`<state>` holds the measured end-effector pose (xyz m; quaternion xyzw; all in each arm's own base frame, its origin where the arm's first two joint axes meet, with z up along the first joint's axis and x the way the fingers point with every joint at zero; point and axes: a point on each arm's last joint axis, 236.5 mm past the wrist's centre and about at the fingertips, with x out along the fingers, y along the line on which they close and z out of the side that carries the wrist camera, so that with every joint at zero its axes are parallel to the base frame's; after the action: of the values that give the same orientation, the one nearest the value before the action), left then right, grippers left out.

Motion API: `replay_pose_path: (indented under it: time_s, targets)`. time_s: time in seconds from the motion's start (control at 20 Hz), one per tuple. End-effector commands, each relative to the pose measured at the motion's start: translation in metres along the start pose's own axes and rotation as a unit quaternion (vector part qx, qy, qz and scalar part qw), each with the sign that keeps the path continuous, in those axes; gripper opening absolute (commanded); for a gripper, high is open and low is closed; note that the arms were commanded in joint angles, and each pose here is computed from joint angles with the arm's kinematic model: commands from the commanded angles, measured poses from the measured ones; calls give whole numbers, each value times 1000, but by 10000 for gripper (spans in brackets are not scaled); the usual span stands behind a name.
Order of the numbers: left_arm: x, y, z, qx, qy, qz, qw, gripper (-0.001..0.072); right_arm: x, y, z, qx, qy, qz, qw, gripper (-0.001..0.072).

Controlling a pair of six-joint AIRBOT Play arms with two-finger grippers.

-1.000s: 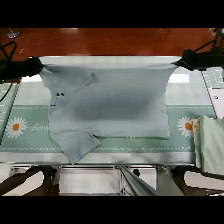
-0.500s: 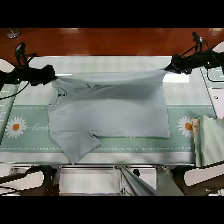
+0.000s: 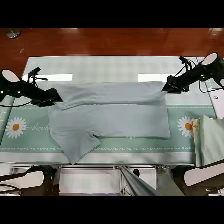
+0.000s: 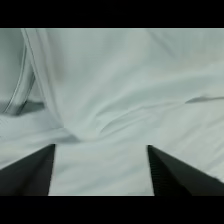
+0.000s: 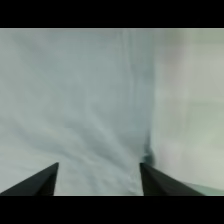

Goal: Fold the shirts.

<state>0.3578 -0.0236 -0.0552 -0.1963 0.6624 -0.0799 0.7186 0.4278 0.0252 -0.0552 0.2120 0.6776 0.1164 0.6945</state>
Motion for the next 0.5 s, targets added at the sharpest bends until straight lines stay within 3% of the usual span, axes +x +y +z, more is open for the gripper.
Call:
replay_pose_path:
  time_s: [0.0, 0.2, 0.45]
  targets:
    - [-16, 8, -27, -23, 57, -9, 998, 702, -12, -6, -30, 4, 51, -6, 999, 620]
    - [-36, 24, -67, -55, 58, -10, 997, 701, -42, -27, -54, 17, 7, -32, 999, 620]
    - [-9, 44, -156, -158, 75, -57, 983, 701, -36, 16, -93, 40, -117, 79, 989, 620]
